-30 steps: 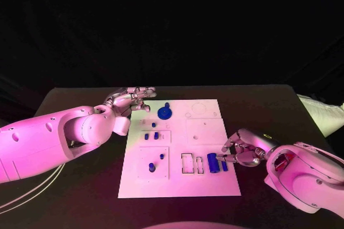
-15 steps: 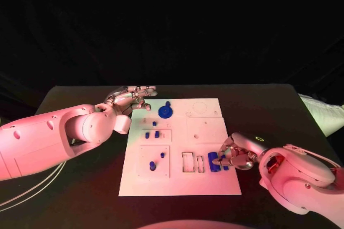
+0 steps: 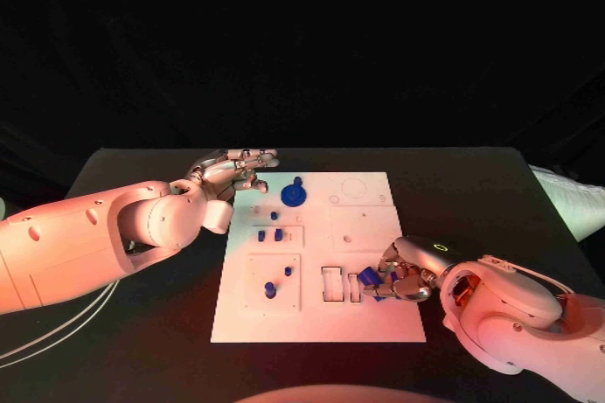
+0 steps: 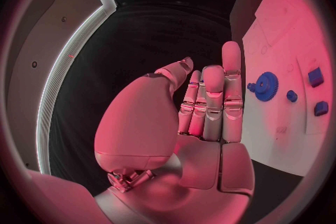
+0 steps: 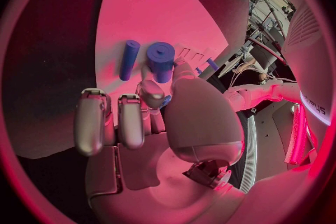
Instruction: Assemble the parts on the task board
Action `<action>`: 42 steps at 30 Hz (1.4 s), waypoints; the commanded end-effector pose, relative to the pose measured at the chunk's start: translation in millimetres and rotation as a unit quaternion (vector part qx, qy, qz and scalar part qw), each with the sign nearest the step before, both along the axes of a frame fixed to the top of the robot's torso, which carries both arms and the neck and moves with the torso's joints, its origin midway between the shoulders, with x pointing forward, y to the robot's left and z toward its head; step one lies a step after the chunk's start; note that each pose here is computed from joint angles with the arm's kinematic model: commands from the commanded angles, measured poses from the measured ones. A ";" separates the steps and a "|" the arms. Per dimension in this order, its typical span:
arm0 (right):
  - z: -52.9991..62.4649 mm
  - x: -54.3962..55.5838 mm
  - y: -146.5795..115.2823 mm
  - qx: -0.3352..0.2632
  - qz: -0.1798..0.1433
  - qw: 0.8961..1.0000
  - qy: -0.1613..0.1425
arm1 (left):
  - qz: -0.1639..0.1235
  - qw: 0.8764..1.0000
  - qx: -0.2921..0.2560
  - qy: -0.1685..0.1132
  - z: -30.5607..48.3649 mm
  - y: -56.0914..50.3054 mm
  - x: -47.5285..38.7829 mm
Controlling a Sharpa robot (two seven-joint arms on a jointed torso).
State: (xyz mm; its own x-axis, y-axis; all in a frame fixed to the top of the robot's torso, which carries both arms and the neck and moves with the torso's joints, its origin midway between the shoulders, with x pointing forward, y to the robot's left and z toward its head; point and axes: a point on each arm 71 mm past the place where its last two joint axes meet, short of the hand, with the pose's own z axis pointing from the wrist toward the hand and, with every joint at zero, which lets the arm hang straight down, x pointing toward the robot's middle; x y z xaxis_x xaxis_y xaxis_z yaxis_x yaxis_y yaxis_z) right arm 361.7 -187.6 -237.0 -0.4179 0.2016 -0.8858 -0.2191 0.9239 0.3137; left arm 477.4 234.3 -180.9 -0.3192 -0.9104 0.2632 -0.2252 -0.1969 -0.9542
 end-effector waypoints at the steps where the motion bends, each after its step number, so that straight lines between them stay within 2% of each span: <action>1: -9.9 -1.2 -0.8 -0.025 0.006 1.000 0.015 | -0.007 1.000 -0.007 -0.002 1.0 -1.1 -0.5; 4: -10.9 -0.4 -0.3 -0.025 0.004 1.000 0.015 | -0.007 1.000 -0.007 -0.002 1.0 -1.0 -0.5; 9: -7.7 0.7 -0.4 -0.003 -0.011 1.000 -0.003 | -0.007 1.000 -0.006 -0.002 1.0 -0.7 -0.6; 13: -0.2 -1.3 -1.7 0.041 -0.035 0.998 -0.020 | -0.007 1.000 -0.007 -0.002 1.0 -0.5 -0.5; 20: 13.6 -6.4 0.8 0.105 -0.064 0.992 -0.029 | -0.008 1.000 -0.007 -0.002 0.7 -0.3 -0.5; 26: 13.5 -8.3 7.8 0.120 -0.066 0.991 -0.004 | -0.010 1.000 -0.007 -0.001 0.5 -1.2 -0.8; 35: 3.8 -9.3 32.2 0.106 -0.031 0.993 0.052 | -0.011 1.000 -0.008 -0.001 0.3 -1.6 -0.9; 42: 0.0 -8.7 42.6 0.095 -0.013 0.993 0.065 | -0.011 1.000 -0.008 -0.001 0.2 -1.7 -1.0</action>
State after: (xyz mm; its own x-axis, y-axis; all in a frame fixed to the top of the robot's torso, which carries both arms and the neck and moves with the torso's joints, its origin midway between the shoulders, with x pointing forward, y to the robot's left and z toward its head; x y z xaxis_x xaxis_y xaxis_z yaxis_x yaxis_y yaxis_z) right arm 354.7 -146.9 -233.1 -0.4749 0.4133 -0.7770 -0.1385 0.8368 0.5297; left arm 477.0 234.8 -181.6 -0.3226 -0.9087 0.2651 -0.2285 -0.1970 -0.9534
